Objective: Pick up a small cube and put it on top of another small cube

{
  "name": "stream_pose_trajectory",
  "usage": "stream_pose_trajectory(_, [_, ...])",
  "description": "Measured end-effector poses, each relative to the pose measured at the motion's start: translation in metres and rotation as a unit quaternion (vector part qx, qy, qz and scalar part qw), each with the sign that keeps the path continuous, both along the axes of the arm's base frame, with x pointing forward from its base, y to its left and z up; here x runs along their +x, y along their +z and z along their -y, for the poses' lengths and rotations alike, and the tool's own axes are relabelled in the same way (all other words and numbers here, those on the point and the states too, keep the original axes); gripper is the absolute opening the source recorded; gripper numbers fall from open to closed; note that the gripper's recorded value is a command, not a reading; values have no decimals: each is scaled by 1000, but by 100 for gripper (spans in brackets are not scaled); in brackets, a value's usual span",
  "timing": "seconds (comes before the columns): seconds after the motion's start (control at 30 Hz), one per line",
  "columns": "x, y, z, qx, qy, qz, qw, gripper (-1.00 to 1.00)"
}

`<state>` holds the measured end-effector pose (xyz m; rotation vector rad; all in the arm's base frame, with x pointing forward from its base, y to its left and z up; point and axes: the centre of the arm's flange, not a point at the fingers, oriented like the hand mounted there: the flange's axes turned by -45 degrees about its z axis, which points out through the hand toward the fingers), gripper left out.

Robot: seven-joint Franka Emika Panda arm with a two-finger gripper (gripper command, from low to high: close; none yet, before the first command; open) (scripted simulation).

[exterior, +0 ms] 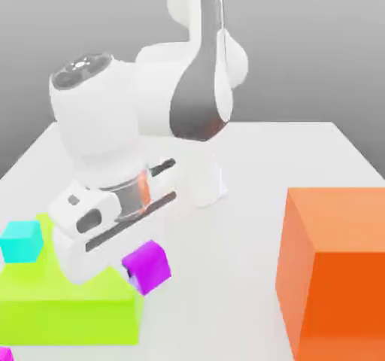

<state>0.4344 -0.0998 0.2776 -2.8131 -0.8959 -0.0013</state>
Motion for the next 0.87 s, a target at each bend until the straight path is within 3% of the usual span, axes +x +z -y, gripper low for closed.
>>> stream_pose_trajectory(0.27, [-63,43,13,-14,-86,-5,996,-100])
stream_pose_trajectory(0.53, [-130,74,25,-73,-186,5,980,-100])
stream_pose_trajectory(0.73, [-142,29,28,-92,-210,8,973,-100])
stream_pose_trajectory(0.77, [-143,19,28,-93,-210,8,973,100])
stream_pose_trajectory(0.87, [-143,19,28,-93,-210,8,973,100])
